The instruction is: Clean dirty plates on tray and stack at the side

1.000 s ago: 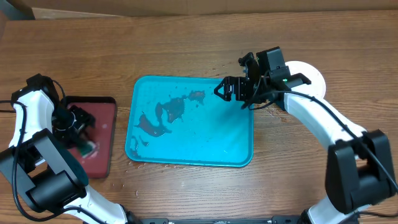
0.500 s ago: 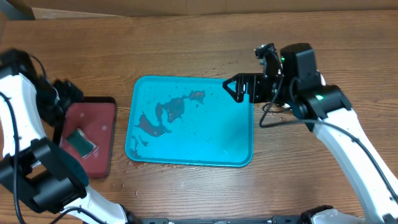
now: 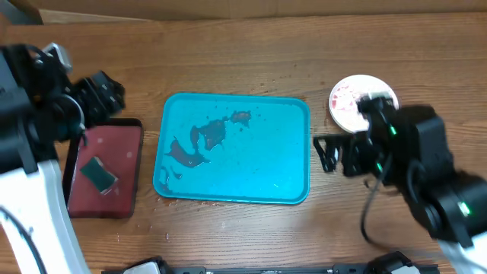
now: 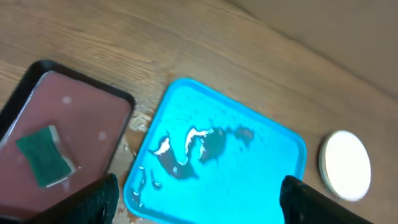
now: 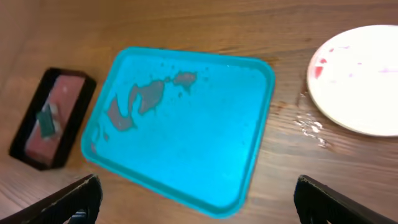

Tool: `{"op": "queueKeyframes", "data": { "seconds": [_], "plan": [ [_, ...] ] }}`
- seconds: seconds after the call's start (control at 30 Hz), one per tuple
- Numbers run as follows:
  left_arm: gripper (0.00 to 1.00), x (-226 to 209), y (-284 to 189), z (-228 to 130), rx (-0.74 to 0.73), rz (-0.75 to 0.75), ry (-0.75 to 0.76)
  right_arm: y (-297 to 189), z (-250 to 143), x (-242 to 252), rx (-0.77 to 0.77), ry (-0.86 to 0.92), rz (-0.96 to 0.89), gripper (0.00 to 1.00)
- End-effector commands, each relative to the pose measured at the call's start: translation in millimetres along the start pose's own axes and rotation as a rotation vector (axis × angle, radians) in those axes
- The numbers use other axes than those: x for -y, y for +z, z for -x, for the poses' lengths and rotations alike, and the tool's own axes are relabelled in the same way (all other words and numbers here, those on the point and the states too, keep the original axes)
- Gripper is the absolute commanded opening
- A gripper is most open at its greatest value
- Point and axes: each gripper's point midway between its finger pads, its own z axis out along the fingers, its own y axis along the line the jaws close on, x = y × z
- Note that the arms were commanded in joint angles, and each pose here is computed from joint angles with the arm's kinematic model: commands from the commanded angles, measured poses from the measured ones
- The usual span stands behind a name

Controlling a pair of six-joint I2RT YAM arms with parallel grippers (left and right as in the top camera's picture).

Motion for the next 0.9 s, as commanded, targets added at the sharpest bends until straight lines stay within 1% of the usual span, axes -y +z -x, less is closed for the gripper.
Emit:
{"op": "queueKeyframes", "data": {
  "seconds": [0.0, 0.1, 0.17, 0.2, 0.23, 0.37, 0.43, 0.67, 0.87],
  "plan": [
    [0.82, 6.1, -3.6, -28.0, -0.014, 0.005, 0.076, -19.0, -9.9, 11.0, 0.061, -0.052, -0.065, 1.00],
    [0.82, 4.9, -2.4, -50.5, 0.016, -0.002, 0.091, -25.3, -14.1, 14.1, 0.096, -0.055, -0.069, 1.00],
    [0.84, -3.5, 2.2, -63.3, 0.041, 0.012, 0.083, -27.6, -13.1, 16.7, 0.113, -0.054, -0.083, 1.00],
    [0.87, -9.2, 5.0, -70.4, 0.048, 0.022, 0.058, -27.7, -11.5, 16.7, 0.120, -0.055, -0.085, 1.00],
    [1.00, -12.2, 6.9, -76.5, 0.048, 0.024, 0.040, -27.1, -9.7, 16.2, 0.125, -0.055, -0.083, 1.00],
    [1.00, -24.1, 20.6, -100.7, -0.001, 0.041, -0.002, -23.7, -4.4, 15.1, 0.134, -0.056, -0.081, 1.00],
    [1.00, -26.7, 25.6, -104.8, -0.019, 0.048, -0.005, -22.0, -3.9, 15.3, 0.131, -0.056, -0.082, 1.00],
    [1.00, -33.4, 44.8, -111.6, -0.104, 0.079, -0.022, -13.4, -2.8, 16.8, 0.109, -0.053, -0.091, 1.00],
    [1.00, -38.4, 63.3, -114.1, -0.174, 0.105, -0.036, -11.1, 10.9, 12.3, 0.154, -0.058, -0.075, 1.00]
  ]
}}
